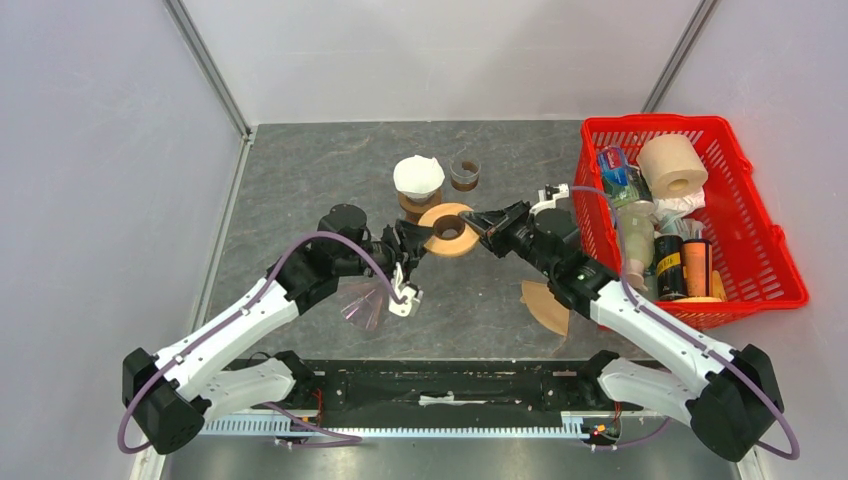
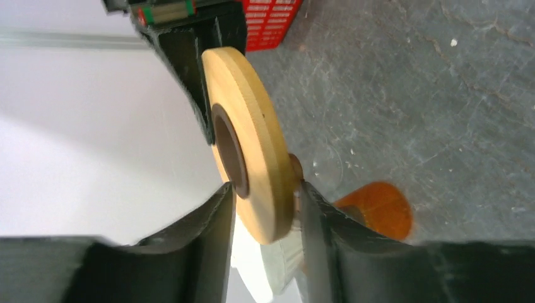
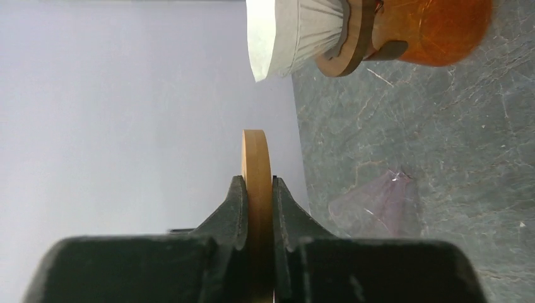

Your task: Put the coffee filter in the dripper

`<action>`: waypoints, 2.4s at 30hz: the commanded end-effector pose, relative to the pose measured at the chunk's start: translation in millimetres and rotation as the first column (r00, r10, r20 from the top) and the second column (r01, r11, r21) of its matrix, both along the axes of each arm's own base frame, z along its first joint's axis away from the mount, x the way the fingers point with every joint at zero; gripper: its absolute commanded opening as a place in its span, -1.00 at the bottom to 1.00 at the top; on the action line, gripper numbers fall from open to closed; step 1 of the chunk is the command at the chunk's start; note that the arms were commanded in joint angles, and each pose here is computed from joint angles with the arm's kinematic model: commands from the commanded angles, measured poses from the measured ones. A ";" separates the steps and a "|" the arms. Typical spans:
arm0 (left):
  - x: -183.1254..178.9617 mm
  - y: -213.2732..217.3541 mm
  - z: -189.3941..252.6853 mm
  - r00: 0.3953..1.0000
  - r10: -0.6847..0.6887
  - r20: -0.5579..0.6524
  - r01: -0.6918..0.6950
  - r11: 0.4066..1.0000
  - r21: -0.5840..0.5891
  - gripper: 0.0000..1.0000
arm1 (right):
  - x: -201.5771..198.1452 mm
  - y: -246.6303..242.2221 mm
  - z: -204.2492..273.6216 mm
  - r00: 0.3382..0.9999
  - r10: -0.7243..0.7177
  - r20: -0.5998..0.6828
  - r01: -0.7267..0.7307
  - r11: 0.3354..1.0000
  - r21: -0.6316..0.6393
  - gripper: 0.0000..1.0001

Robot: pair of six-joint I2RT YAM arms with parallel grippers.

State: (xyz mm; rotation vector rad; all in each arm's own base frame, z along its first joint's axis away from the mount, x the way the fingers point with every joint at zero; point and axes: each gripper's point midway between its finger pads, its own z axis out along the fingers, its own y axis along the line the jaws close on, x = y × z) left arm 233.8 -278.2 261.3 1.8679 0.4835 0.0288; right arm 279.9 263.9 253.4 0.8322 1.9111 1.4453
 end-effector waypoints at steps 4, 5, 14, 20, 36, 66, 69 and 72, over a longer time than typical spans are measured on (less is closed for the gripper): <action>-13.6 -4.7 2.3 0.996 -0.033 -0.081 0.031 0.999 -0.018 0.72 | -1.5 -3.9 34.3 0.977 0.018 0.212 -0.001 0.997 -0.078 -1.00; -16.3 -4.7 4.5 0.993 -0.029 -0.117 0.026 0.999 -0.030 0.73 | 0.8 -7.4 38.7 0.974 0.005 0.226 0.014 0.997 -0.082 -1.00; -22.6 -11.9 34.0 0.930 0.007 -0.368 -0.083 0.978 -0.192 0.79 | 17.6 -67.8 76.7 0.919 -0.158 0.361 0.220 0.966 -0.137 -1.00; 19.6 -12.9 73.8 0.723 0.150 -0.674 -0.475 0.817 -0.327 0.80 | 32.3 -131.7 79.4 0.863 -0.292 0.413 0.424 0.862 -0.278 -1.00; 95.9 167.5 35.7 0.031 -0.018 -0.999 -0.893 -0.449 -0.019 0.83 | 202.0 -131.5 76.6 0.863 -0.275 0.424 0.426 0.847 -0.317 -1.00; 16.8 212.9 -104.0 -0.257 -0.188 -0.948 -0.777 -0.542 0.319 0.78 | 269.0 -44.8 -32.4 0.962 -0.068 0.264 0.129 0.967 -0.219 -0.72; 15.1 211.3 -106.1 -0.266 -0.194 -0.944 -0.779 -0.534 0.329 0.78 | 270.4 -43.8 -37.1 0.964 -0.068 0.258 0.126 0.968 -0.218 -0.66; 13.3 213.0 -104.9 -0.260 -0.200 -0.945 -0.778 -0.537 0.328 0.78 | 269.8 -45.0 -40.3 0.965 -0.071 0.253 0.131 0.965 -0.227 -0.60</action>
